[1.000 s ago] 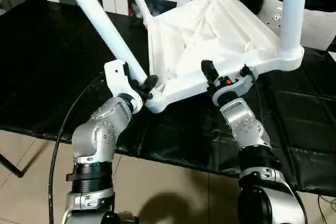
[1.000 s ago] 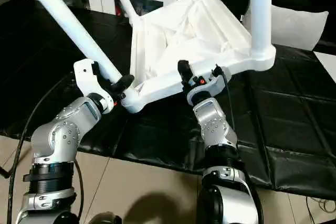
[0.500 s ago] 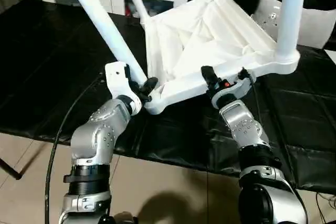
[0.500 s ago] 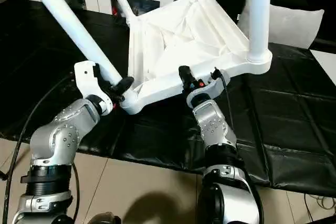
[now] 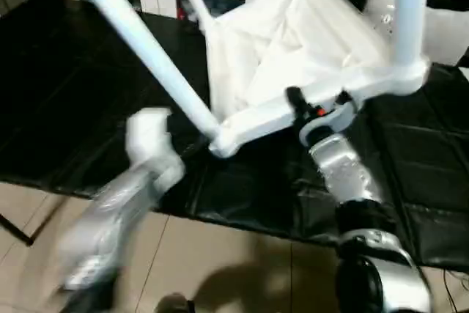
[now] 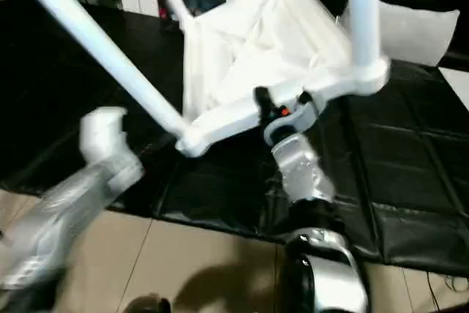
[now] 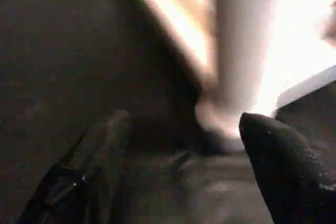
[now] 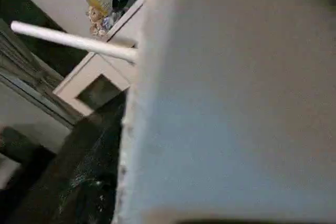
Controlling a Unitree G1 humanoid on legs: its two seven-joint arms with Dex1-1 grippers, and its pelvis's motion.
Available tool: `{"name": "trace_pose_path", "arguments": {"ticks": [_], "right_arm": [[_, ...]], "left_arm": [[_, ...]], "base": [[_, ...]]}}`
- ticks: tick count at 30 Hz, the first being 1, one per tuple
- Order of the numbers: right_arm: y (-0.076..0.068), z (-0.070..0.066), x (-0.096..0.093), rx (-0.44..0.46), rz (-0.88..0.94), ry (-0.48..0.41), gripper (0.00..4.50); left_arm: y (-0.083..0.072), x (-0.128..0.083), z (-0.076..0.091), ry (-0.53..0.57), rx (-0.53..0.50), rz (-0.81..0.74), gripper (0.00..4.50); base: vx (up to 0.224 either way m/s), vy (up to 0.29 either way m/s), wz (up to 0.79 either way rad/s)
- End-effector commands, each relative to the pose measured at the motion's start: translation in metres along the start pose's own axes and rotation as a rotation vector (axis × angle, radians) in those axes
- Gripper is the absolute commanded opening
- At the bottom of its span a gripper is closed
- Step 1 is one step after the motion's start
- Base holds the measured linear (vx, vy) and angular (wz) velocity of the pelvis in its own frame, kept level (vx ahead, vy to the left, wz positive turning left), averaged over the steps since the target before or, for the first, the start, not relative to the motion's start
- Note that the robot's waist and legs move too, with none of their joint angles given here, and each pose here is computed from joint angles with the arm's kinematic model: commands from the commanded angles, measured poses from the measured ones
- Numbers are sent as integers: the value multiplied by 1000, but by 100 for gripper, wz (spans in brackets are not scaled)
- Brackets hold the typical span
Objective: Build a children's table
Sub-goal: Flip table
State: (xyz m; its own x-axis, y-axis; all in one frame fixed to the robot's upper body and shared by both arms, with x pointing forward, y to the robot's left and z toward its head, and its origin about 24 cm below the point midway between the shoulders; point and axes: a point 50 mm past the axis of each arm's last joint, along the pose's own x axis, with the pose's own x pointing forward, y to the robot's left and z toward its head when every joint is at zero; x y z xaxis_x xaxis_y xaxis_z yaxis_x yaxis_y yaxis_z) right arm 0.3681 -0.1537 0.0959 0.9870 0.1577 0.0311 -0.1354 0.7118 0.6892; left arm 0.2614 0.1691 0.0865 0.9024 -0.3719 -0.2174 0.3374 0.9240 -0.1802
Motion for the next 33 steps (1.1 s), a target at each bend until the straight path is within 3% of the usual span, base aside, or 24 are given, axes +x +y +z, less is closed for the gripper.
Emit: {"name": "trace_pose_path", "arguments": {"ticks": [1, 2, 3, 8, 9, 13, 15, 21, 28, 30, 32, 33], "right_arm": [[5, 42, -6, -141, -4, -163, 207], [5, 43, -6, -148, -7, -165, 206], [5, 50, -12, -241, -11, -161, 203], [7, 54, -23, -451, -56, -126, 202], [9, 53, -26, -506, -87, -115, 202], [16, 48, -33, -627, -156, -87, 201], [18, 46, -35, -655, -170, -80, 199], [25, 41, -40, -888, -246, -64, 195], [29, 31, -35, -942, -247, -23, 194], [34, 24, -32, -926, -212, 4, 194], [38, 15, -29, -896, -191, 45, 250], [38, 14, -29, -895, -190, 46, 264]], "left_arm": [[-14, -7, 15, -86, 63, -71, 409], [-15, -8, 16, -94, 68, -72, 414], [-15, -14, 29, -151, 143, -77, 425], [-20, -22, 53, -164, 289, -122, 450], [-25, -25, 60, -164, 345, -161, 450], [-29, -26, 73, -180, 396, -186, 450], [-30, -26, 76, -181, 401, -182, 450], [-28, -23, 70, -141, 434, -161, 450], [-29, -21, 75, -145, 508, -159, 450], [-29, -19, 81, -168, 574, -137, 450], [-28, -17, 90, -204, 672, -98, 450], [-28, -17, 90, -205, 674, -97, 450]], "base": [[0, 0, 0], [0, 0, 0], [0, 0, 0], [0, 0, 0], [0, 0, 0], [0, 0, 0], [0, 0, 0], [0, 0, 0], [0, 0, 0], [0, 0, 0], [0, 0, 0], [0, 0, 0]]}}
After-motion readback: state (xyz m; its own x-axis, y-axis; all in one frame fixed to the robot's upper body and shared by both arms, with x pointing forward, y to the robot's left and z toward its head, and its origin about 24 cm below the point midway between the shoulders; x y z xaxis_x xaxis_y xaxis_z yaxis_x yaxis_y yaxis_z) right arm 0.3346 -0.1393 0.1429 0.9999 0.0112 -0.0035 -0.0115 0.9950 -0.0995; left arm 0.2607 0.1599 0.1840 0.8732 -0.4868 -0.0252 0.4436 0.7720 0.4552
